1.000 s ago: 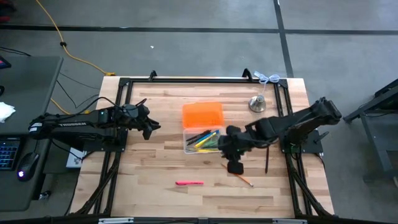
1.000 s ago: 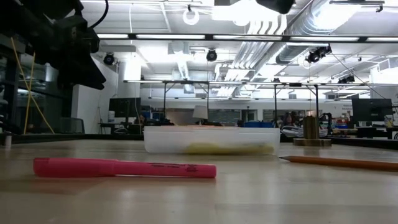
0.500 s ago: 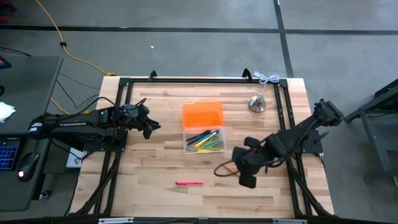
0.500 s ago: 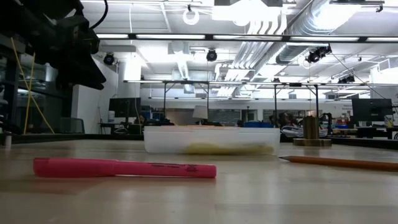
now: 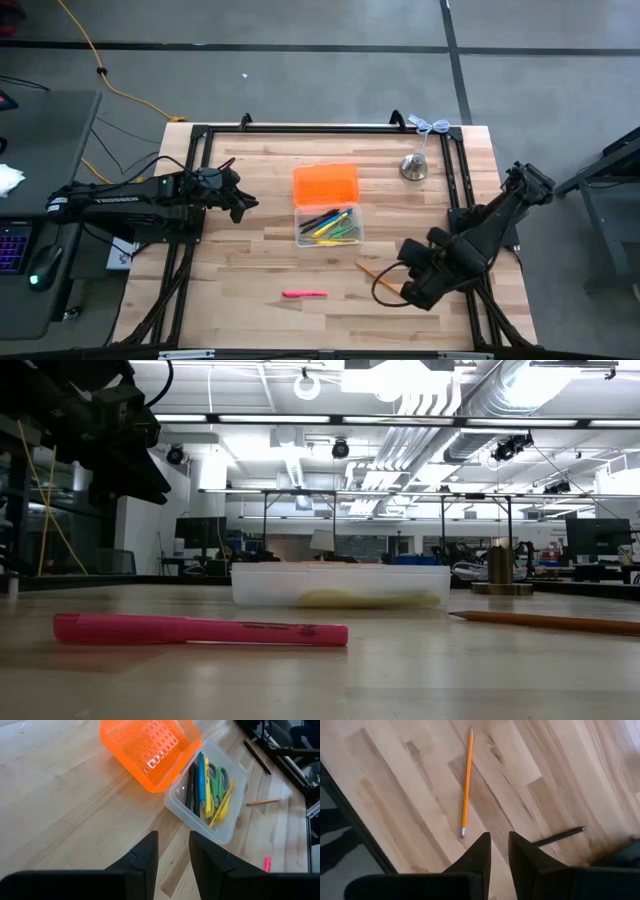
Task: Pick & place school supplies into a supply box
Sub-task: Put the black pen into the orange supply box
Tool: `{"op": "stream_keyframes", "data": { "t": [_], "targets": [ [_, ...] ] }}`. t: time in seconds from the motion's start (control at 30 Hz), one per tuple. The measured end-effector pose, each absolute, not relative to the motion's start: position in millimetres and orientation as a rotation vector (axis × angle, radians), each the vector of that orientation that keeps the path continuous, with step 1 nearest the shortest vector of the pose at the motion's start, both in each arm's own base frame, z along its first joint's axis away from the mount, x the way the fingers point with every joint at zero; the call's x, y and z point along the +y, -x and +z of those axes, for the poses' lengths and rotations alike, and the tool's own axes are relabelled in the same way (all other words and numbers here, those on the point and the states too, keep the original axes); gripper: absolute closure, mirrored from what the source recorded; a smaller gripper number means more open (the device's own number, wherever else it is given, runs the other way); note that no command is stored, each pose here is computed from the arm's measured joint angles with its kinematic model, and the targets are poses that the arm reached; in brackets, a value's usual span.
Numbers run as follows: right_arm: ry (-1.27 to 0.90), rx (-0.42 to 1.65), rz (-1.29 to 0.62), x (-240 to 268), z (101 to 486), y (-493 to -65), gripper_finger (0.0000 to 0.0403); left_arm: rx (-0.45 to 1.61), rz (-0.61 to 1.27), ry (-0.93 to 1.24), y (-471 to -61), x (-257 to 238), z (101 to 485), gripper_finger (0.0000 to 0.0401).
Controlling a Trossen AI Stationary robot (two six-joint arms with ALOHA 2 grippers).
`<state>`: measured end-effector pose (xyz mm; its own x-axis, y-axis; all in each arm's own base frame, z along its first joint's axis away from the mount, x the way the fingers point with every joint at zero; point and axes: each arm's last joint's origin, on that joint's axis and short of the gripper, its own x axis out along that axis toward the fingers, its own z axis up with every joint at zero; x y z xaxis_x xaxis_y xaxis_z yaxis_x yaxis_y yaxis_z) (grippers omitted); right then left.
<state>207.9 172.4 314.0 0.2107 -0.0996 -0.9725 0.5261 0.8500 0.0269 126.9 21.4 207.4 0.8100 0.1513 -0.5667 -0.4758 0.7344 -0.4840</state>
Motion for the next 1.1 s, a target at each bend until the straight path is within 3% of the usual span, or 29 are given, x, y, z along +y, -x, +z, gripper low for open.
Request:
{"op": "stream_keyframes", "data": {
  "t": [0.67,1.1],
  "targets": [
    [-0.689,1.207,-0.789,128,336,-196,0.0359,0.533,0.346,0.633,-127,21,207,0.0261],
    [-0.876,1.288,-1.016,106,293,-178,0.0359,0.533,0.345,0.634,-127,21,207,0.0261]
  ]
}}
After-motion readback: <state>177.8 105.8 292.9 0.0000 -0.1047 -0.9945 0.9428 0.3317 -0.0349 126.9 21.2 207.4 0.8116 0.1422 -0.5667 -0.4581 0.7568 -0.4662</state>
